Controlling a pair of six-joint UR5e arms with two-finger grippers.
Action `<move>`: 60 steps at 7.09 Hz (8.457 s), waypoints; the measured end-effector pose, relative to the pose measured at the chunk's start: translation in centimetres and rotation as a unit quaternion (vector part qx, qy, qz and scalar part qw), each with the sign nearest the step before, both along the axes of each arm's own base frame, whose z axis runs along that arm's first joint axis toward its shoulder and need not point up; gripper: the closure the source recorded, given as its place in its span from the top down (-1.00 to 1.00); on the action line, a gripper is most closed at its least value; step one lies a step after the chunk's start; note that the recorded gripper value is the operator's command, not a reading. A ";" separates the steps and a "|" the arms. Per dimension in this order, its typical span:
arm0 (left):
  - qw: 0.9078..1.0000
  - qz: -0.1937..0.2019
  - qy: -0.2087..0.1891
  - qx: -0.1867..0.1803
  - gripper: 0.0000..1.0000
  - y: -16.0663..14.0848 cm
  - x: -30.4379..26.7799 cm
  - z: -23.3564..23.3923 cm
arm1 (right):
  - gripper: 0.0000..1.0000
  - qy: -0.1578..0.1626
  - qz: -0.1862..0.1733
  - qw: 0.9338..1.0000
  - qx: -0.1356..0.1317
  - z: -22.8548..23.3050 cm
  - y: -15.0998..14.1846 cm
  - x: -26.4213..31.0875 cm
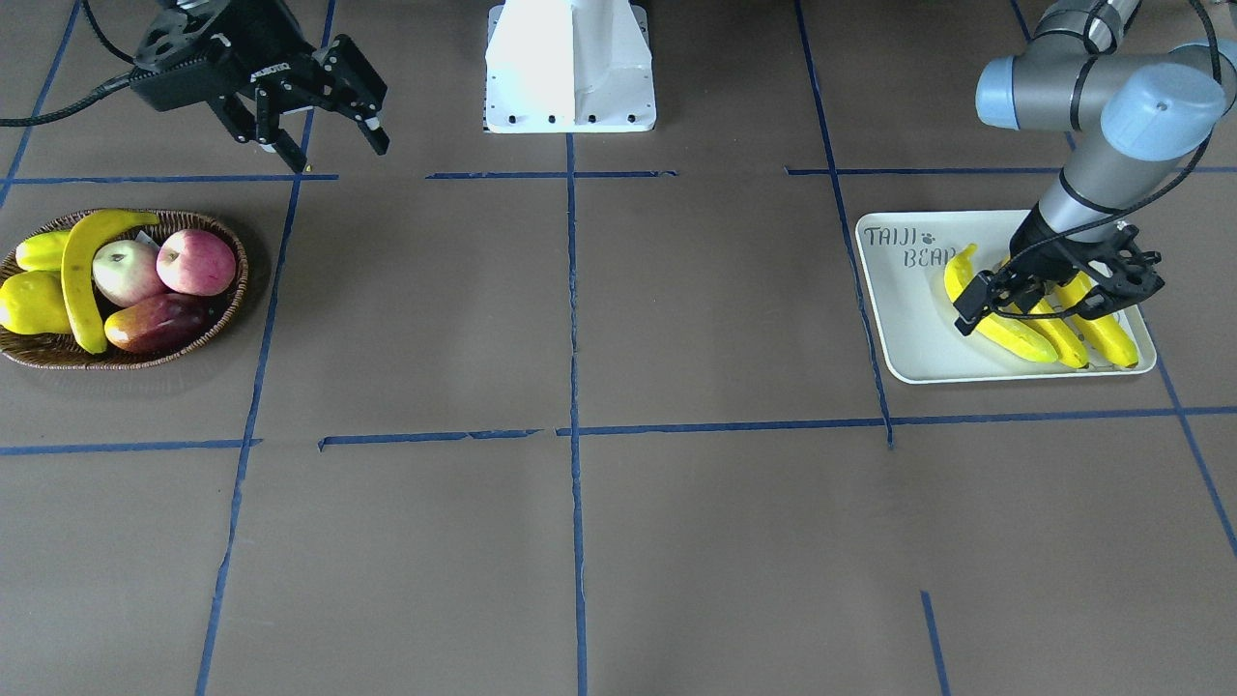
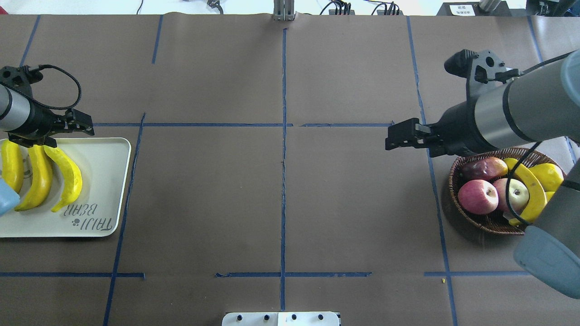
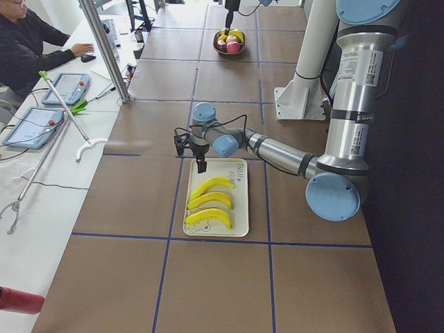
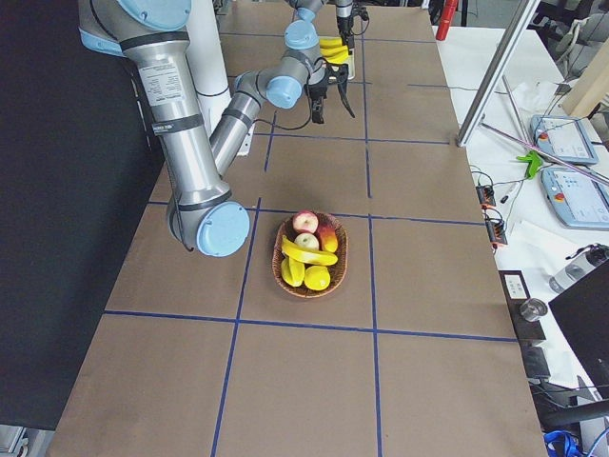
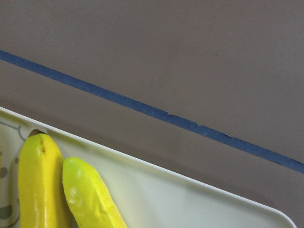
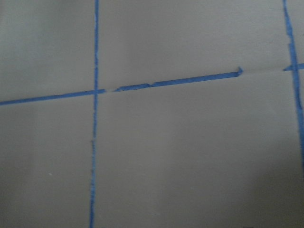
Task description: Transfer all bananas from basket to plate
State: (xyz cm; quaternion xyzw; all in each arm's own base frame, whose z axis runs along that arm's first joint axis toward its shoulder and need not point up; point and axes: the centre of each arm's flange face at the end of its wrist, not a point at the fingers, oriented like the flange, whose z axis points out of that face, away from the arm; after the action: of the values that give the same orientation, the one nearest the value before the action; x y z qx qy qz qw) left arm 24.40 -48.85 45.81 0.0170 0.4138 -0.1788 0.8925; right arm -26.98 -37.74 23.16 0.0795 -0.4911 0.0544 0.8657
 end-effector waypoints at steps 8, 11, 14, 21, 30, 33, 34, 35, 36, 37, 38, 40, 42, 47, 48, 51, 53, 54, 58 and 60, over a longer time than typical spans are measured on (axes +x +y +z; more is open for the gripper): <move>0.998 -0.007 0.059 -0.004 1.00 0.6 2.7 -17.3 | 1.00 -0.051 0.066 0.984 -0.156 27.0 2.2 16.0; 0.998 -0.006 0.061 -0.003 1.00 0.7 2.9 -17.6 | 1.00 -0.101 0.119 0.961 -0.227 34.4 3.9 16.8; 0.998 -0.005 0.063 -0.001 1.00 0.7 3.0 -18.0 | 1.00 -0.078 0.088 0.963 -0.243 36.5 5.9 14.5; 0.998 -0.006 0.062 0.000 1.00 0.7 3.1 -18.0 | -0.93 -0.054 0.089 0.966 -0.238 38.3 5.3 11.6; 0.998 0.007 0.067 0.002 1.00 1.0 4.4 -18.6 | -1.00 -0.136 0.090 0.987 0.003 27.9 -1.8 16.4; 0.997 0.009 0.082 0.008 1.00 0.9 5.4 -20.5 | -0.99 -0.131 0.047 0.990 0.013 13.1 -11.6 5.2; 0.996 0.004 0.092 0.008 1.00 0.9 5.7 -21.6 | -0.99 -0.118 0.043 0.992 0.013 7.9 -11.9 1.2; 0.994 -0.004 0.111 0.010 1.00 0.9 5.9 -23.1 | -0.98 -0.098 0.042 0.994 0.015 2.6 -10.6 -2.9; 0.990 -0.018 0.140 0.009 1.00 0.9 6.0 -24.7 | -0.98 -0.075 0.045 0.996 0.026 -2.0 -8.1 -7.1; 0.984 -0.034 0.174 0.006 1.00 0.8 6.1 -26.0 | -0.98 -0.056 0.054 0.996 0.050 -5.0 -4.9 -11.2; 0.975 -0.051 0.215 -0.002 1.00 0.5 6.5 -27.2 | -0.98 -0.045 0.062 0.994 0.079 -7.0 -1.3 -15.1; 0.957 -0.062 0.284 -0.017 1.00 -0.3 8.5 -28.4 | -0.98 -0.050 0.065 0.991 0.105 -8.9 2.4 -17.7; 0.946 -0.045 0.319 -0.029 1.00 0.7 11.7 -29.3 | -0.98 -0.064 0.061 0.990 0.113 -10.5 3.4 -18.2; 0.935 -0.037 0.347 -0.058 -0.77 3.1 18.5 -33.6 | -0.99 -0.074 0.058 0.989 0.116 -11.7 4.0 -18.5; 0.935 -0.036 0.347 -0.057 -1.00 3.4 18.9 -33.6 | -0.95 -0.075 0.058 0.989 0.116 -11.8 4.0 -18.5; 0.936 -0.038 0.347 -0.054 -1.00 3.3 18.9 -33.7 | 1.00 -0.084 0.061 0.988 0.114 -12.2 4.2 -17.9; 0.935 -0.043 0.348 -0.055 -1.00 2.9 18.6 -33.7 | 1.00 -0.089 0.063 0.987 0.115 -12.5 4.5 -17.4; 0.935 -0.048 0.347 -0.053 -1.00 2.4 18.0 -33.7 | 1.00 -0.092 0.062 0.987 0.116 -12.7 4.6 -17.1; 0.978 0.012 0.206 -0.029 -1.00 -2.4 12.6 -25.5 | 1.00 -0.068 0.048 0.992 0.091 -13.4 3.4 -10.8; 0.992 0.050 0.118 -0.001 -1.00 -3.7 7.9 -16.2 | 1.00 -0.021 0.033 0.996 0.082 -11.2 0.3 -6.4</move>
State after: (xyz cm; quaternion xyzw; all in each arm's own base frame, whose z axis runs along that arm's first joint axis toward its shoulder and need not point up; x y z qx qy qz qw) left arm 32.29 -52.55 29.62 -0.0259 0.5167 -0.1353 0.8450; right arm -33.43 -37.42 11.99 0.1650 -0.5092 0.0440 0.8435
